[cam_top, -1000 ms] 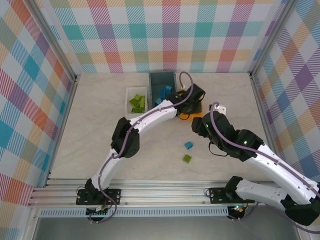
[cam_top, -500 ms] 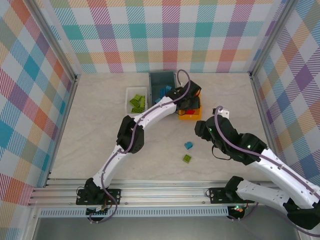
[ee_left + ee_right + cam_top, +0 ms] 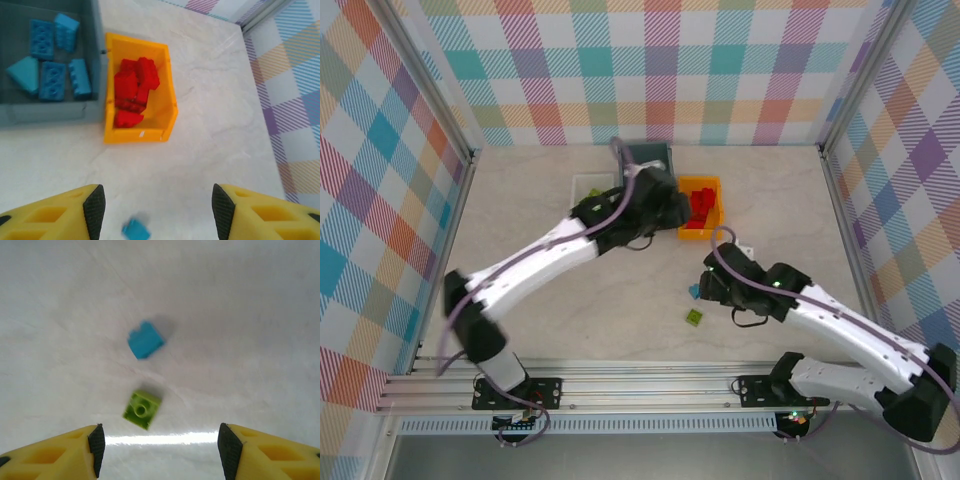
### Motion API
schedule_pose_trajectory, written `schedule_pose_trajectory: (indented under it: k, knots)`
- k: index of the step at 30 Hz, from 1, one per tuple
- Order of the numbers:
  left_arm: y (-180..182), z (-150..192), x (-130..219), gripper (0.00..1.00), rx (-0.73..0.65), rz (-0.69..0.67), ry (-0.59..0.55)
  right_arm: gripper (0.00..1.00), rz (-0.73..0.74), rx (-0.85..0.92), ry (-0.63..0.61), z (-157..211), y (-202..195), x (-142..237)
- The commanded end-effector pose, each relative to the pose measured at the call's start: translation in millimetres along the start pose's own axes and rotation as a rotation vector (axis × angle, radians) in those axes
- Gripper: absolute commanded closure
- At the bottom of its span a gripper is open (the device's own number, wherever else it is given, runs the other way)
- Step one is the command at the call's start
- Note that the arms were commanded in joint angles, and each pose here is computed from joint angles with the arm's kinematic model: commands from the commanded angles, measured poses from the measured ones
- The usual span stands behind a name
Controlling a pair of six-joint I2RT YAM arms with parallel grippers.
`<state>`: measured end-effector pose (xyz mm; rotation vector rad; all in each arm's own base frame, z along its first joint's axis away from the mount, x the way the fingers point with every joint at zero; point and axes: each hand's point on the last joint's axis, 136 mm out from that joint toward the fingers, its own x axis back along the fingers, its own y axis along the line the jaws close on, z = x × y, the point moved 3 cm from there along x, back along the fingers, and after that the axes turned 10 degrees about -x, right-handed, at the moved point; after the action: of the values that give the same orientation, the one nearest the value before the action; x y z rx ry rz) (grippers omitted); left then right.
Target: Sort the legos into containers by color
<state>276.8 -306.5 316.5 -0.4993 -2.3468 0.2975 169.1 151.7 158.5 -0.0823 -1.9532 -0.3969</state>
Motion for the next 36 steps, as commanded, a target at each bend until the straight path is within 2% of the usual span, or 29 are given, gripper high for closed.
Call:
schedule_pose_trajectory:
  k: [1,4,7,9,12,15,20,23,25,30,36]
  knots:
    - [33.7,60.5,8.0,0.38,-0.050,-0.063,0.107,0.35,0.021,-0.057,0.101,27.8,5.6,-12.9]
    - [49.9,108.3,31.4,0.38,-0.076,0.032,0.193,0.33,-0.002,-0.084,0.122,37.5,20.2,-24.4]
    - [59.2,145.1,51.8,0.38,-0.103,0.137,0.231,0.30,0.031,-0.161,0.136,43.8,21.2,-42.1]
    - [63.5,160.6,61.6,0.38,-0.097,0.196,0.238,0.29,0.034,-0.186,0.137,45.9,23.8,-52.0]
    - [76.9,173.4,69.0,0.38,-0.060,0.211,0.221,0.28,0.078,-0.220,0.148,48.1,23.8,-60.8]
    - [85.7,176.5,71.2,0.38,-0.028,0.211,0.190,0.28,0.109,-0.243,0.149,50.4,21.4,-67.7]
    - [84.9,177.1,68.9,0.39,-0.026,0.217,0.185,0.29,0.093,-0.211,0.037,28.3,15.9,-68.2]
    - [84.6,178.6,67.0,0.39,-0.033,0.214,0.192,0.29,0.064,-0.181,0.053,15.2,16.2,-80.8]
    - [84.3,178.5,67.1,0.39,-0.035,0.215,0.192,0.28,0.026,-0.081,0.068,6.9,26.5,-90.3]
    - [86.7,177.1,69.6,0.39,-0.038,0.209,0.183,0.25,0.141,0.165,0.119,-1.3,32.2,-104.7]
    - [89.1,177.8,69.2,0.39,-0.025,0.206,0.172,0.25,0.314,0.269,0.170,-0.4,16.1,-115.6]
